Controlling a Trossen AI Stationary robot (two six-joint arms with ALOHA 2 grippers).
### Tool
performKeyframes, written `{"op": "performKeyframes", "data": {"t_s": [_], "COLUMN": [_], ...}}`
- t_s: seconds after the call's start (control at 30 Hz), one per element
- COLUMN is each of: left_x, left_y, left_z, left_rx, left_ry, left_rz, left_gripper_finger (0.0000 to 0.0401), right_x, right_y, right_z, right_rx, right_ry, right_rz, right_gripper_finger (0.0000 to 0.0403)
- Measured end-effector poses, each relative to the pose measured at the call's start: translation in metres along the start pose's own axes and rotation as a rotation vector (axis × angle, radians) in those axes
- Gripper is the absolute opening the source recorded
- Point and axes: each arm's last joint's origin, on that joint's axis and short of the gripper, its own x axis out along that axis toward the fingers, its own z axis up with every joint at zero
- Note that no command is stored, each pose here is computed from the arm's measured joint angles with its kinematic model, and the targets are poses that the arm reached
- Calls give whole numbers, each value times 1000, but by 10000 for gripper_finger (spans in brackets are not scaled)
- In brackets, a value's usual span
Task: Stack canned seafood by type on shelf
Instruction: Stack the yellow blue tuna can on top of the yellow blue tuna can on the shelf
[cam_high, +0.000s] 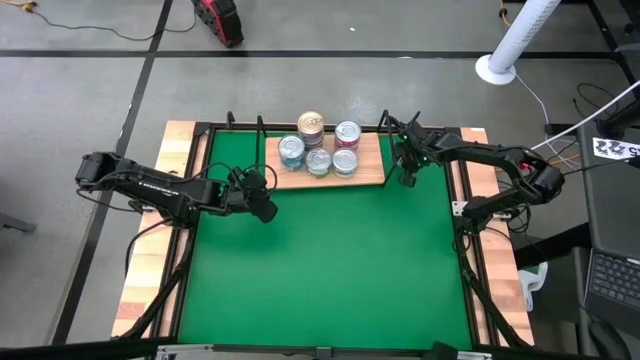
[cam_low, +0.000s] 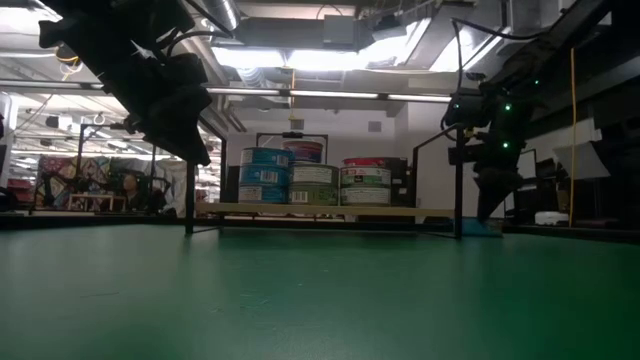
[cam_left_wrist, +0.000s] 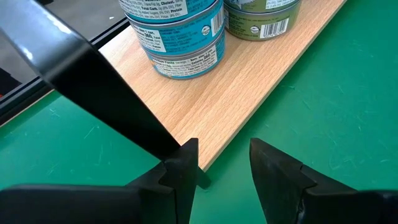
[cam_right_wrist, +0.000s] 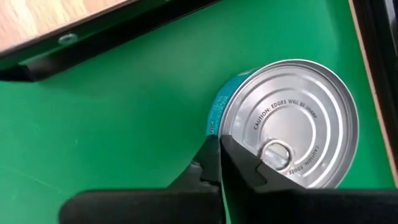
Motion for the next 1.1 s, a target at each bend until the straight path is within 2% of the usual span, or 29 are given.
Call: {"op": "performKeyframes", "data": {"t_s": [0.27, 0.53, 0.83, 1.1], "left_x": [0, 0, 0, 0], "left_y": [0, 0, 0, 0], "left_z": [0, 0, 0, 0], "left_rx": [0, 0, 0, 1], "left_ry": [0, 0, 0, 0], "left_rz": [0, 0, 0, -1], "left_gripper_finger": [141, 141, 141, 141], "right_x": [-2, -17, -23, -23], "right_y": [1, 7, 14, 14], "right_z": [-1, -13, -21, -20], "right_rx": [82, 144, 260, 292], "right_ry": [-2, 53, 94, 81], "right_rz": [15, 58, 188, 205], "right_gripper_finger": [2, 0, 0, 0]}}
